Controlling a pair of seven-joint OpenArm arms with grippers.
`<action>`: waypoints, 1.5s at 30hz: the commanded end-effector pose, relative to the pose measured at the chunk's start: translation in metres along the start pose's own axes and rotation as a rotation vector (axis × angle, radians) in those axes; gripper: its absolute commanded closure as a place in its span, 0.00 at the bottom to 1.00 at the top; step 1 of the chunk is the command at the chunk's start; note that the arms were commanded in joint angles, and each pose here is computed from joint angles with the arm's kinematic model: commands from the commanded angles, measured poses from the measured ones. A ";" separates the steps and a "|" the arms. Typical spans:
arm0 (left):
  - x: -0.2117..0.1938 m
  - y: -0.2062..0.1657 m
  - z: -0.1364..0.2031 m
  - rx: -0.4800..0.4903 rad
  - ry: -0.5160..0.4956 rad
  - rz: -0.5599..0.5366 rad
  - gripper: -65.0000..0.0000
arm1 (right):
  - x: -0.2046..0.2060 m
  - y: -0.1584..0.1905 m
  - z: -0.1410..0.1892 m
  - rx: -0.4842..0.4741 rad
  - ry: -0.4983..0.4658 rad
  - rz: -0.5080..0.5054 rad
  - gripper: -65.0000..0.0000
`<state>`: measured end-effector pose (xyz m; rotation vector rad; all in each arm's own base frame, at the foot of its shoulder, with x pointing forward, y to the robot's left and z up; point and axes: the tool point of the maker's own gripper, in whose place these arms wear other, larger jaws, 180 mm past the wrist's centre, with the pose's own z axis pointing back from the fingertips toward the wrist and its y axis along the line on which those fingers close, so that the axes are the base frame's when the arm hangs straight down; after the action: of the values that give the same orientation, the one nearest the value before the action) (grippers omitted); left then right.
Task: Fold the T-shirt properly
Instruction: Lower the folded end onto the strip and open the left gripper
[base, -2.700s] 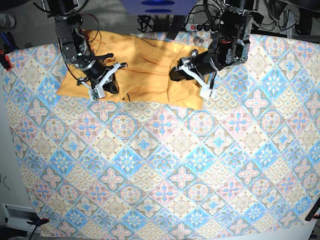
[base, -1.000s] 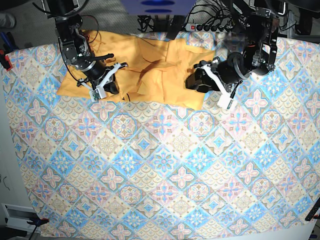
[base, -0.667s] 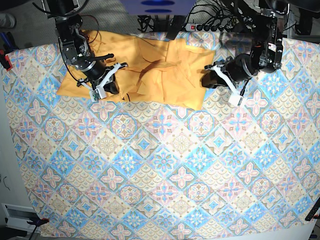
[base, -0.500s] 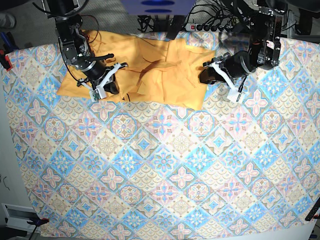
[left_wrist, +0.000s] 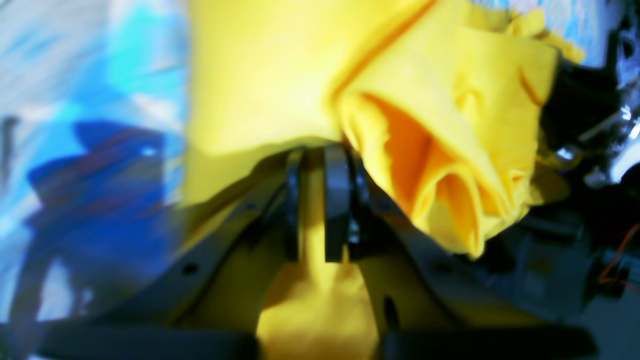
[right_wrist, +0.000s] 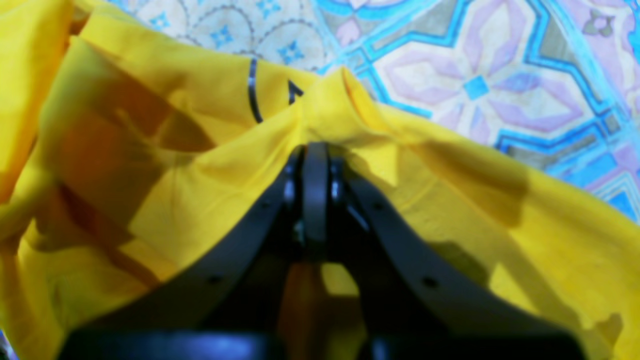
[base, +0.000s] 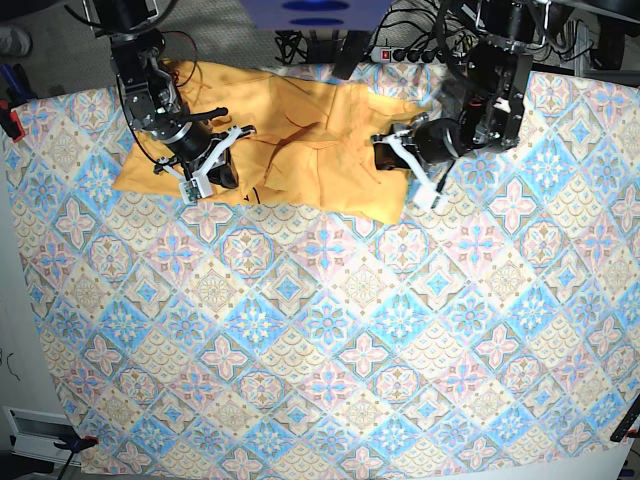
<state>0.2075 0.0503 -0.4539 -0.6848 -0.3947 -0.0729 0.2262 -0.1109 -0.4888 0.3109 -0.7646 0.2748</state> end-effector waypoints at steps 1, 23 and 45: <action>0.006 -0.013 -0.002 -0.037 -0.017 -0.020 0.91 | -0.015 0.000 0.002 0.001 0.069 0.016 1.00; 0.026 -0.077 0.000 -0.150 -0.041 -0.223 0.91 | -0.015 0.000 0.002 0.001 0.066 0.016 1.00; 0.007 -0.023 -0.003 0.033 0.035 -0.252 0.91 | -0.005 -0.003 -0.001 -0.003 0.045 0.020 1.00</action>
<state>0.1964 0.0358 -0.4537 -0.5726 -0.3877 -0.3105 0.2293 -0.1110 -0.4878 0.3093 -0.7661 0.2773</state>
